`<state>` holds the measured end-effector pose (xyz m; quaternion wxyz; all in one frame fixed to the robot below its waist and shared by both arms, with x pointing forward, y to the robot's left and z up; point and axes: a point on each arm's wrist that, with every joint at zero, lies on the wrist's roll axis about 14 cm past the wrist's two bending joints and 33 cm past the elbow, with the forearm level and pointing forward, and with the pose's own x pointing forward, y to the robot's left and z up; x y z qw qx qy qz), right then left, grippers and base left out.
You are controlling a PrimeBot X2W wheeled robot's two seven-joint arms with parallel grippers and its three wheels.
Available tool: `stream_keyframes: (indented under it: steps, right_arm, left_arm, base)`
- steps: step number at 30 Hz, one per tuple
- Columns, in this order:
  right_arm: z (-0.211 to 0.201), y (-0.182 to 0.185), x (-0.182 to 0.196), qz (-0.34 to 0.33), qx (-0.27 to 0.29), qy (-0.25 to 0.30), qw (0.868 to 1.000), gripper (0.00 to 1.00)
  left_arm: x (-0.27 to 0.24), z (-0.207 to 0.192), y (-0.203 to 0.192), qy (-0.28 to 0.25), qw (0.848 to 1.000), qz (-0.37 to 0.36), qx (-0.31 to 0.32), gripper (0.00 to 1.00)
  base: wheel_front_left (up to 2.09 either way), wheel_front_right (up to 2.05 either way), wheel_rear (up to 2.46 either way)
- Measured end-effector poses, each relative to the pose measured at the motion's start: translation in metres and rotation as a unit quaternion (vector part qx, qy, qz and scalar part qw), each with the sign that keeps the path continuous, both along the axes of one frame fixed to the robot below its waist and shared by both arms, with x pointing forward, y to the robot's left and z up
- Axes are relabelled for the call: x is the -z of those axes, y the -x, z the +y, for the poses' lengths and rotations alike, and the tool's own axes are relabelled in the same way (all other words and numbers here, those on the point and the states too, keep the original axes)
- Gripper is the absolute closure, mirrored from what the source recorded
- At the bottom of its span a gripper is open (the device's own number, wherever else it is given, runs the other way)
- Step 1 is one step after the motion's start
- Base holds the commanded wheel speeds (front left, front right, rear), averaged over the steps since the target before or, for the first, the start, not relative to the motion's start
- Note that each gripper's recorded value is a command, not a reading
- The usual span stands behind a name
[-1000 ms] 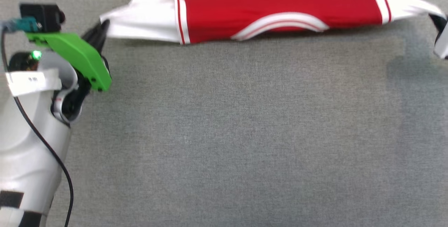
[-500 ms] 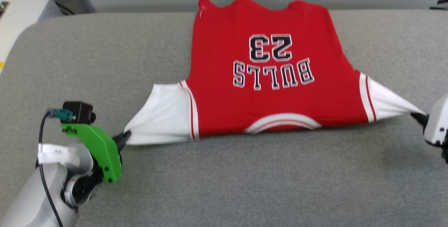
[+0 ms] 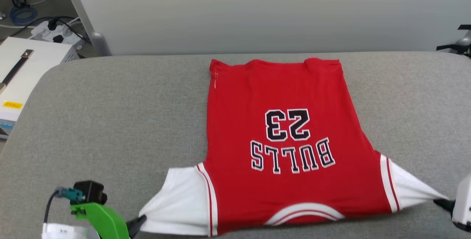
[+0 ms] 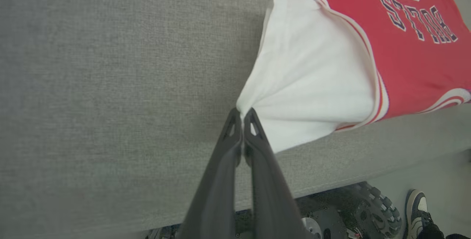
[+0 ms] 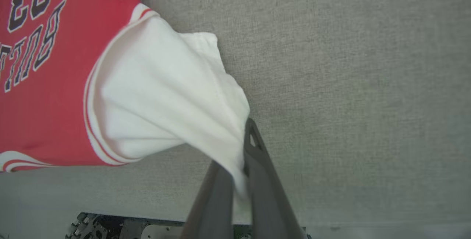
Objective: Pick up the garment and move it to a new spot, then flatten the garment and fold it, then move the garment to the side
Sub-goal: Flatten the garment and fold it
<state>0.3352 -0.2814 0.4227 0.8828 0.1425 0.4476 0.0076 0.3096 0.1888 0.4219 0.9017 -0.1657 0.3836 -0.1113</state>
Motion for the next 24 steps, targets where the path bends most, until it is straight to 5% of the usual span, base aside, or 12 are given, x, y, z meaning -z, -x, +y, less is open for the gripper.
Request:
stream_keyframes:
  steps: [10, 11, 12, 18, 24]
  right_arm:
    - [0.013, 0.015, -0.006, 0.018, -0.007, 0.000, 1.000, 1.00]
    - [0.015, 0.013, -0.009, 0.014, -0.010, 0.005, 1.000, 0.58]
    - [0.015, 0.010, -0.012, 0.009, -0.013, 0.011, 1.000, 0.00]
    - [0.024, -0.005, -0.024, 0.004, -0.038, 0.021, 0.999, 0.00]
    - [0.034, -0.061, -0.061, -0.049, -0.056, 0.028, 0.997, 0.00]
  left_arm:
    - [-0.009, -0.016, 0.013, -0.026, 0.999, -0.012, 0.036, 1.00]
    - [-0.010, -0.019, 0.014, -0.025, 0.999, -0.012, 0.041, 1.00]
    - [-0.011, -0.021, 0.015, -0.027, 0.999, -0.012, 0.046, 1.00]
    - [-0.019, -0.032, 0.018, -0.025, 0.997, -0.007, 0.073, 1.00]
    - [-0.027, -0.033, 0.013, -0.049, 0.995, -0.001, 0.084, 1.00]
  base:
    - [0.00, 0.00, 0.00]
    - [0.00, 0.00, 0.00]
    - [0.00, 0.00, 0.00]
    - [0.00, 0.00, 0.00]
    - [0.00, 0.00, 0.00]
